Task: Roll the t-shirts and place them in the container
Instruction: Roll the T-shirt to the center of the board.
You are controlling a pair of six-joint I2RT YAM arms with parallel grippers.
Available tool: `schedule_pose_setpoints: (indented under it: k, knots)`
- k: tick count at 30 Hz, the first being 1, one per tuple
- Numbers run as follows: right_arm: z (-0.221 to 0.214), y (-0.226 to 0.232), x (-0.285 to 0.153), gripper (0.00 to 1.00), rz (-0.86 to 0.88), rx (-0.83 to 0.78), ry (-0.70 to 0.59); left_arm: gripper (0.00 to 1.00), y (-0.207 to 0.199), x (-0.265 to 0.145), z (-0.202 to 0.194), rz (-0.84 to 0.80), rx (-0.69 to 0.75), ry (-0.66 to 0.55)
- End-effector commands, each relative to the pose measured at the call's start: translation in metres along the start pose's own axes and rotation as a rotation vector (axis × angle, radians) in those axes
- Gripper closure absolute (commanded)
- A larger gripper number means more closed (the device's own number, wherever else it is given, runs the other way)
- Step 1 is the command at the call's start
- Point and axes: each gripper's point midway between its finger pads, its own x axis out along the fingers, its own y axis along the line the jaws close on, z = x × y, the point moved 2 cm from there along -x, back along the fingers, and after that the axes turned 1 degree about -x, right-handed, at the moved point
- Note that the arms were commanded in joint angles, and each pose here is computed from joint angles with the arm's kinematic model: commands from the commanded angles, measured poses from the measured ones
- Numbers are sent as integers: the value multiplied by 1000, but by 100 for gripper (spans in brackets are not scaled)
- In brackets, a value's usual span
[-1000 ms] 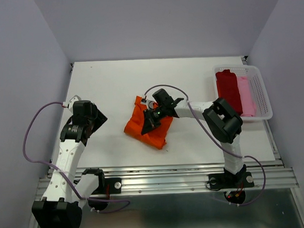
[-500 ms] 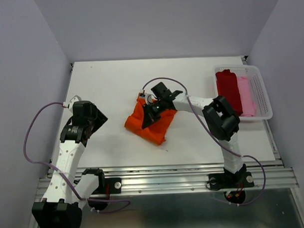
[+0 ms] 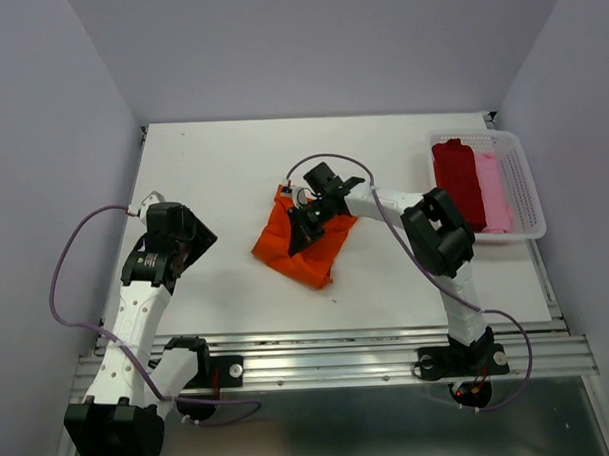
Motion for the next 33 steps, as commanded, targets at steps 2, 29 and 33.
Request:
schedule_pose_setpoints:
  k: [2,29,33]
  knots:
    - [22,13,-24,95,-61,-77,-83,32,-2,-2,4,-24,-7,-26]
    - [-4,93,-5,36,-137,-166,-137,41,-4,6,4,-20,6,-16]
    - [-1,94,-27,42,-223,-152,-215,86,-17,14,-16,-136,11,63]
